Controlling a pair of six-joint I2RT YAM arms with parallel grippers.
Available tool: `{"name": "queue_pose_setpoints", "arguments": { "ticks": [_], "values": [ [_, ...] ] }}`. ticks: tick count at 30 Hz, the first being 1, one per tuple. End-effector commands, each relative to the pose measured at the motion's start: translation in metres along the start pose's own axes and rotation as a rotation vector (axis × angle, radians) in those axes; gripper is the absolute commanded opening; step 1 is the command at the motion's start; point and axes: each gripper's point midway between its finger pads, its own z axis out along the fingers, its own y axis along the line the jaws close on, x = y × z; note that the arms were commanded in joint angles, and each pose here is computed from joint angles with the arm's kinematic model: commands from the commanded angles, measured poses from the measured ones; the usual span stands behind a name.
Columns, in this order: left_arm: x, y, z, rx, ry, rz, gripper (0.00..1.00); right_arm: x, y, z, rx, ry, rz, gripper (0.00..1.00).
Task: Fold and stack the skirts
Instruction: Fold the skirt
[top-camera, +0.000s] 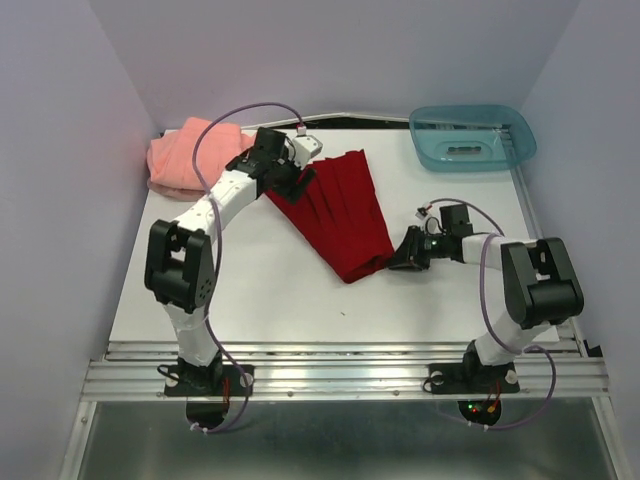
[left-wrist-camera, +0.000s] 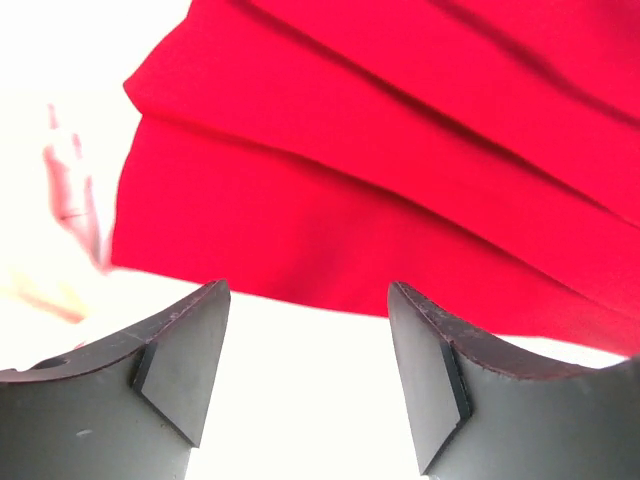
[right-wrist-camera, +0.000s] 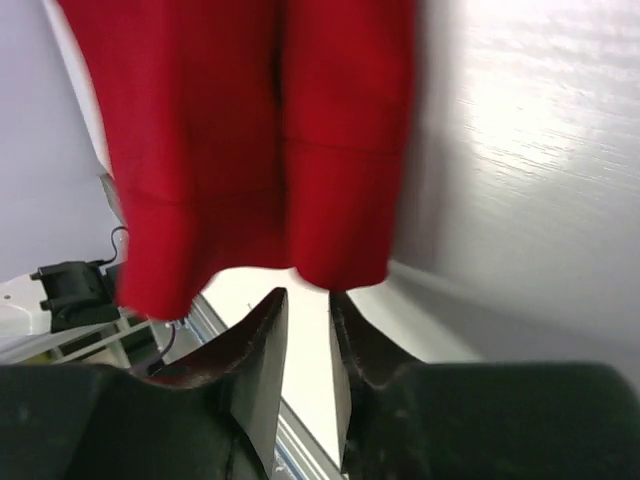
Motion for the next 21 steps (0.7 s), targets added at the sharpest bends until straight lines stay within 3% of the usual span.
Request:
{"name": "queue_pose_setpoints", "arguments": {
  "ticks": [1, 4, 8, 10, 16, 21],
  "values": [
    [-0.058, -0.038, -0.084, 0.015, -0.183, 0.087, 0.76, -0.031, 0.040, -0.031, -0.076, -0.152, -0.129, 0.31],
    [-0.067, -0.088, -0.094, 0.046, -0.212, 0.090, 0.79, -0.035, 0.046, -0.045, -0.037, -0.181, -0.172, 0.36],
    [-0.059, -0.151, -0.086, 0.145, -0.167, 0.065, 0.72, -0.060, 0.047, -0.064, 0.087, -0.308, -0.239, 0.46],
    [-0.055, -0.179, -0.079, 0.145, -0.150, 0.140, 0.72, -0.069, 0.040, -0.061, 0.119, -0.323, -0.245, 0.45],
    [-0.041, -0.237, -0.054, 0.154, -0.102, 0.424, 0.76, -0.071, 0.001, -0.022, 0.133, -0.179, -0.153, 0.44],
    [-0.035, -0.250, -0.034, 0.117, -0.067, 0.556, 0.82, -0.067, -0.009, -0.006, 0.087, -0.147, -0.115, 0.44]
  ]
}}
